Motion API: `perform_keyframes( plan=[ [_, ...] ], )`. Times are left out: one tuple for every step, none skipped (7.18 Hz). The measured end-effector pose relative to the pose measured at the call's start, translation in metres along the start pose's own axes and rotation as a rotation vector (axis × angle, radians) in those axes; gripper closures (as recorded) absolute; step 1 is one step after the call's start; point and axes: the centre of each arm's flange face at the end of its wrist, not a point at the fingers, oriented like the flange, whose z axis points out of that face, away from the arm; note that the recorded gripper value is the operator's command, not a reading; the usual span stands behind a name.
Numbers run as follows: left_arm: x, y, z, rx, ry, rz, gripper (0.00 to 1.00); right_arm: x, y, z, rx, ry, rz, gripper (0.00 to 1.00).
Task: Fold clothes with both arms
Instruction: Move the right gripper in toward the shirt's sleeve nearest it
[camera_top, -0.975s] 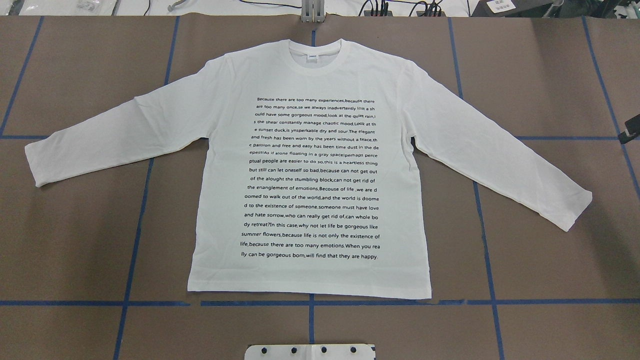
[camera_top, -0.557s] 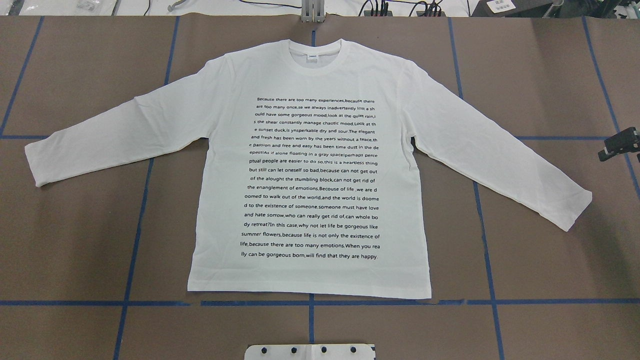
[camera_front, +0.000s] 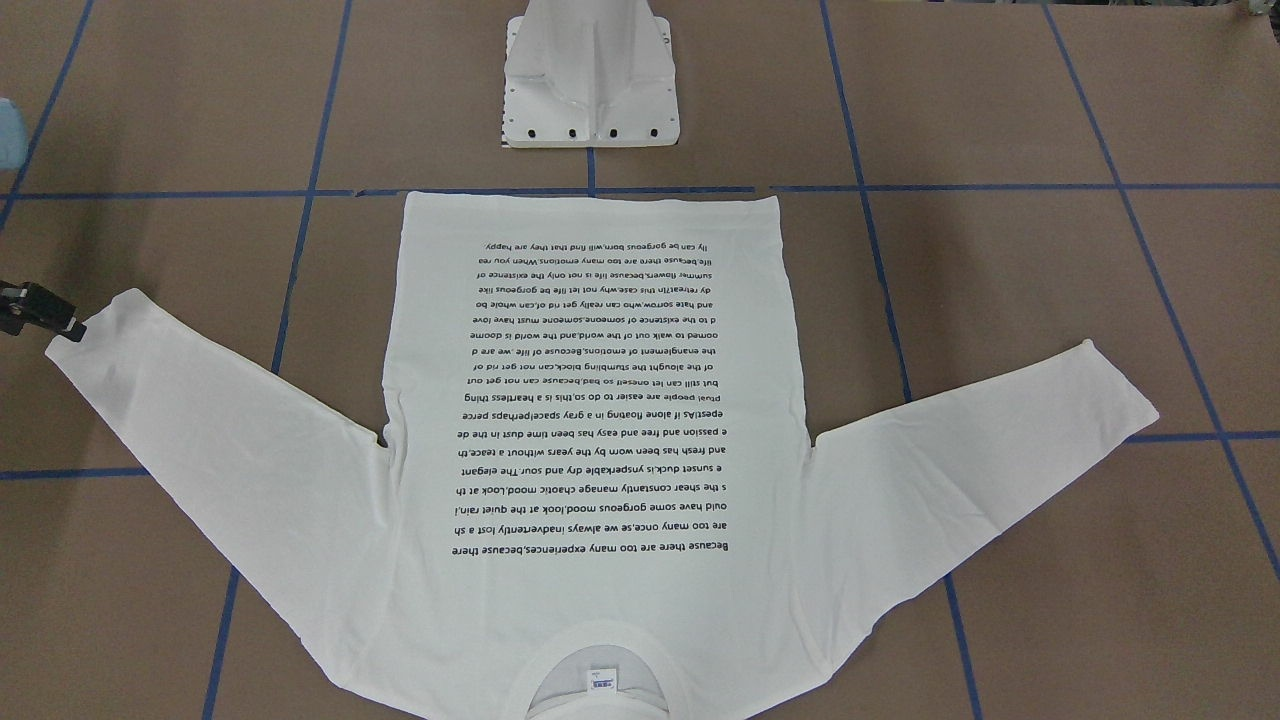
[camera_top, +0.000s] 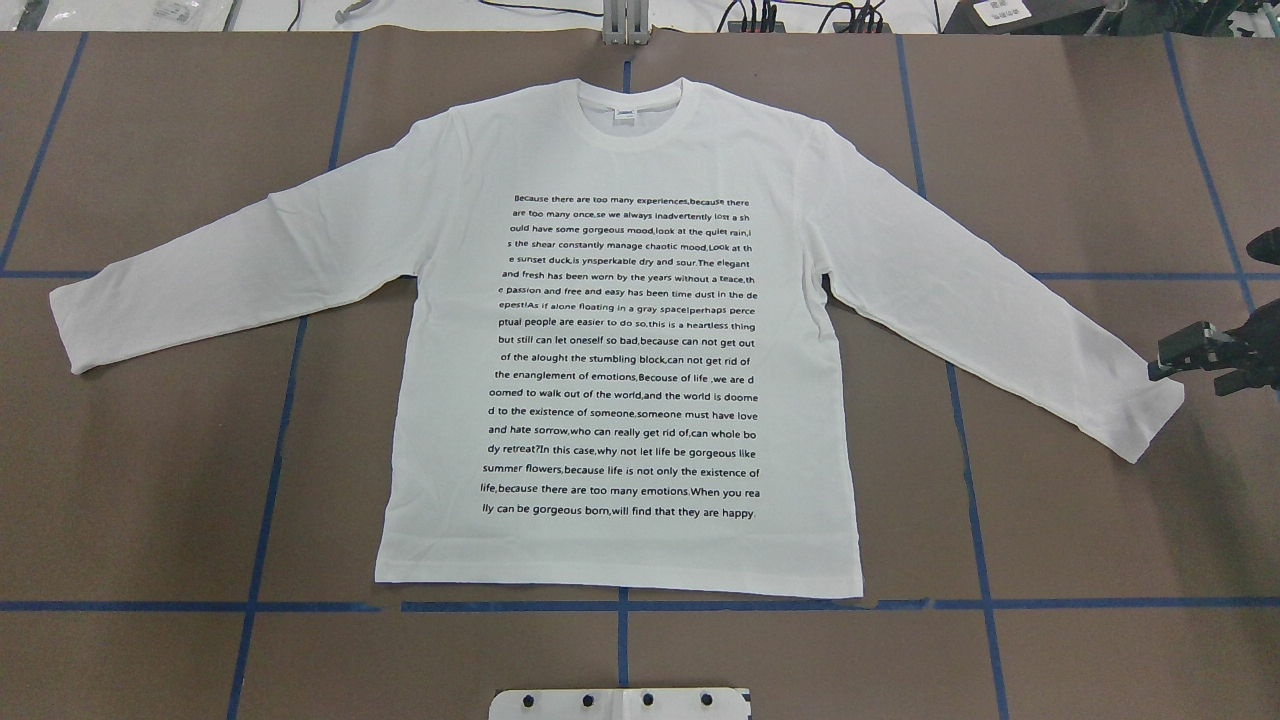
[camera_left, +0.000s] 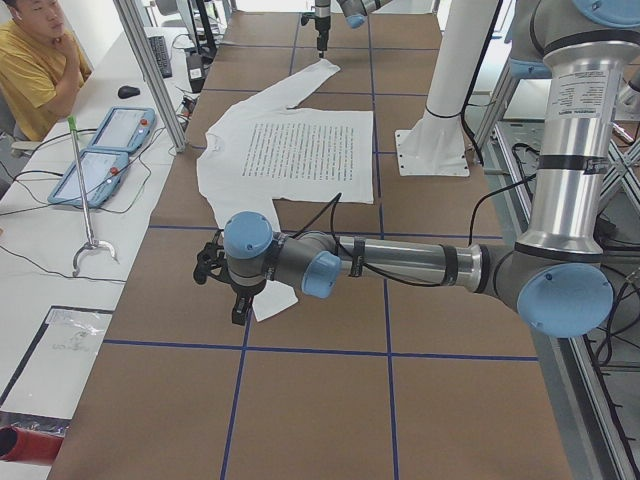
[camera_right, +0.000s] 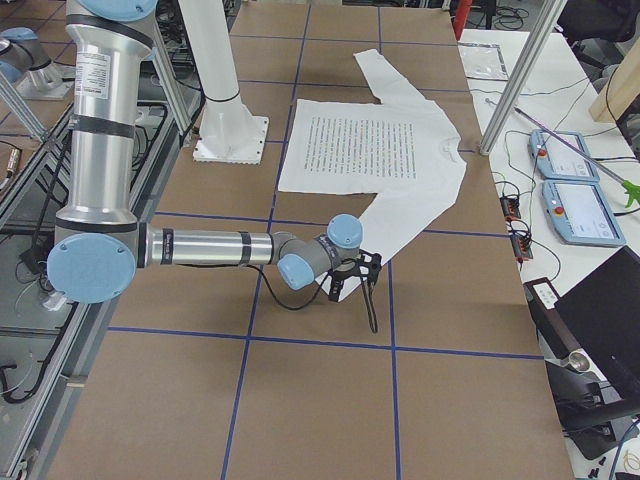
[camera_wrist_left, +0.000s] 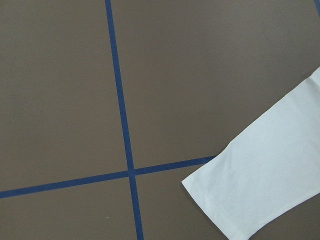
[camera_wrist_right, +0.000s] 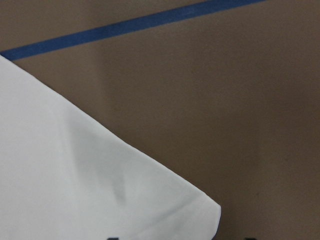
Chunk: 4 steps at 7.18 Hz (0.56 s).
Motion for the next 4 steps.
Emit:
perform_keyframes(
  plan=[
    [0.001, 0.0, -0.001, 0.002, 0.001, 0.003, 0.0, 0.006, 0.0, 0.007, -0.008, 0.01, 0.025, 0.13],
    [0.003, -0.001, -0.002, 0.004, 0.002, 0.006, 0.0, 0.007, 0.0, 0.011, -0.015, 0.016, 0.043, 0.15],
    [0.004, -0.001, -0.003, 0.006, 0.002, 0.009, 0.0, 0.008, -0.001, 0.015, -0.02, 0.021, 0.056, 0.19],
    [0.005, -0.002, -0.004, 0.009, 0.002, 0.012, 0.0, 0.008, -0.002, 0.019, -0.025, 0.025, 0.065, 0.21]
  ],
)
